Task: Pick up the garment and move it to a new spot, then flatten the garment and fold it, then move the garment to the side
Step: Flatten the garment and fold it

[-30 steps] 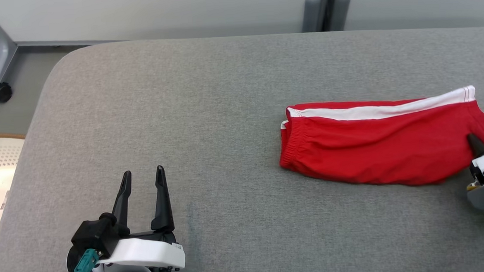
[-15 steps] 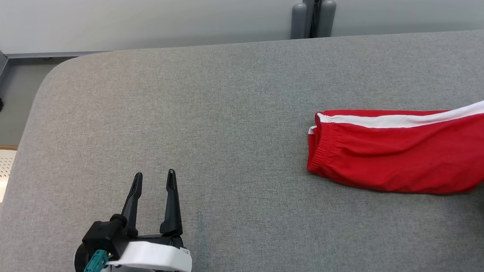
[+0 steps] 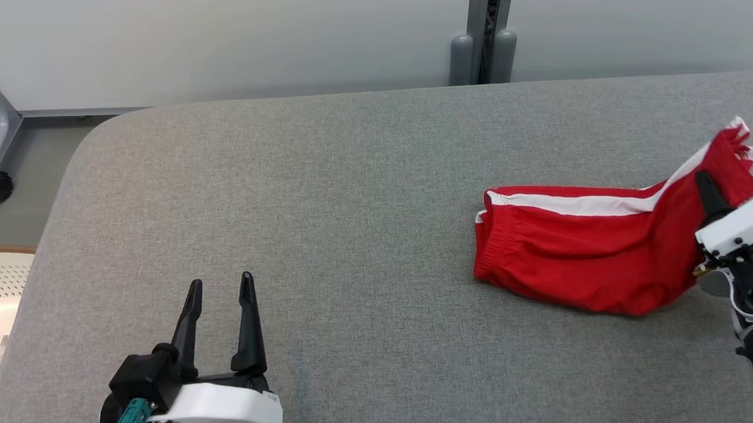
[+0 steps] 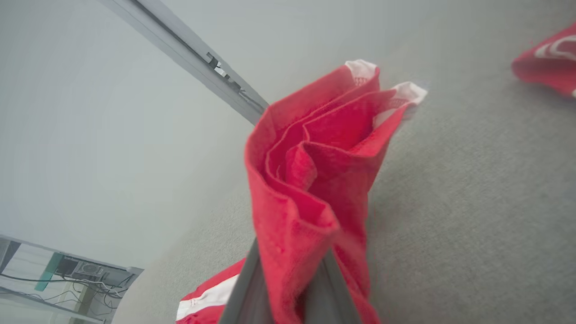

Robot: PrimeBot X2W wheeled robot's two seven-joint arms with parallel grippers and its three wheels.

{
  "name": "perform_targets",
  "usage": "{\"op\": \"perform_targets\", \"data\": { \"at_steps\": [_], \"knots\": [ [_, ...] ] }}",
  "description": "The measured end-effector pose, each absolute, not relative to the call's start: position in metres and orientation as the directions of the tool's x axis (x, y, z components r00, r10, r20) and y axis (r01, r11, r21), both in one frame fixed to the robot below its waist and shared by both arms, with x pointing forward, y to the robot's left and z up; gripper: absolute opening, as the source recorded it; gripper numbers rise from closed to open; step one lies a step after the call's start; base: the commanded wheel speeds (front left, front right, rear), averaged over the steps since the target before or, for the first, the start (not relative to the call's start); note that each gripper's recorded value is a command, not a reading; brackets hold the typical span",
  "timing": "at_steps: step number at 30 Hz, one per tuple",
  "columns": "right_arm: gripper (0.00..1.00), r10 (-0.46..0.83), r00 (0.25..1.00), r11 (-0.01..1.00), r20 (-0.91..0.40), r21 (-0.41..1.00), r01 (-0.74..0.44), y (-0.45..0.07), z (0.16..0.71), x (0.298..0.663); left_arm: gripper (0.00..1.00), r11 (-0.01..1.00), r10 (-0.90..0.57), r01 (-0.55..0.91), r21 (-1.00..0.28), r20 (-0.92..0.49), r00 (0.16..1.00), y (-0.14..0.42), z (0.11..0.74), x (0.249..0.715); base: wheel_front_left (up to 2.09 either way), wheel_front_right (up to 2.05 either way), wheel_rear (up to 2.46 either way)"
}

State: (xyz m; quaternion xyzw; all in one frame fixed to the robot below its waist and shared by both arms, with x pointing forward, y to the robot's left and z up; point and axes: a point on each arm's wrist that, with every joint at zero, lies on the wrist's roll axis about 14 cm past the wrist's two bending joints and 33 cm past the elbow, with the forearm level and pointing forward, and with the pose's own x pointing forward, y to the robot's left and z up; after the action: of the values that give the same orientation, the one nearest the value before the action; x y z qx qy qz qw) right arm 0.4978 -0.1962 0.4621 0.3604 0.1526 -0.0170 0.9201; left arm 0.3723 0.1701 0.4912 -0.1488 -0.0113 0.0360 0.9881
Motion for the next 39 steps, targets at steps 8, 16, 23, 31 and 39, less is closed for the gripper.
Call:
{"op": "perform_targets", "data": {
  "at_steps": [8, 16, 23, 31, 39],
  "knots": [
    [0.00, 0.245, 0.946, 0.720, -0.213, 0.693, -0.031, -0.131, 0.491, 0.495, 1.00, 0.951, 0.090, -0.080, -0.300, 0.017, 0.996, 0.177, 0.493, 0.364, 0.00, 0.00, 0.00],
    [0.00, 0.368, 0.902, 0.695, -0.227, 0.711, -0.105, -0.082, 0.484, 0.479, 1.00, 0.947, 0.138, -0.125, -0.296, 0.025, 0.990, 0.195, 0.495, 0.358, 0.00, 0.00, 0.00],
    [0.00, 0.441, 0.842, 0.717, -0.312, 0.686, -0.122, -0.055, 0.455, 0.464, 1.00, 0.939, 0.179, -0.169, -0.299, 0.008, 0.984, 0.208, 0.490, 0.353, 0.00, 0.00, 0.00],
    [0.00, 0.531, 0.751, 0.720, -0.392, 0.676, -0.157, -0.019, 0.423, 0.442, 1.00, 0.937, 0.193, -0.189, -0.294, -0.014, 0.981, 0.212, 0.484, 0.350, 0.00, 0.00, 0.00],
    [0.00, 0.540, 0.720, 0.742, -0.436, 0.651, -0.161, -0.009, 0.407, 0.434, 1.00, 0.932, 0.205, -0.198, -0.304, -0.011, 0.979, 0.213, 0.486, 0.348, 0.00, 0.00, 0.00]
  ]
}}
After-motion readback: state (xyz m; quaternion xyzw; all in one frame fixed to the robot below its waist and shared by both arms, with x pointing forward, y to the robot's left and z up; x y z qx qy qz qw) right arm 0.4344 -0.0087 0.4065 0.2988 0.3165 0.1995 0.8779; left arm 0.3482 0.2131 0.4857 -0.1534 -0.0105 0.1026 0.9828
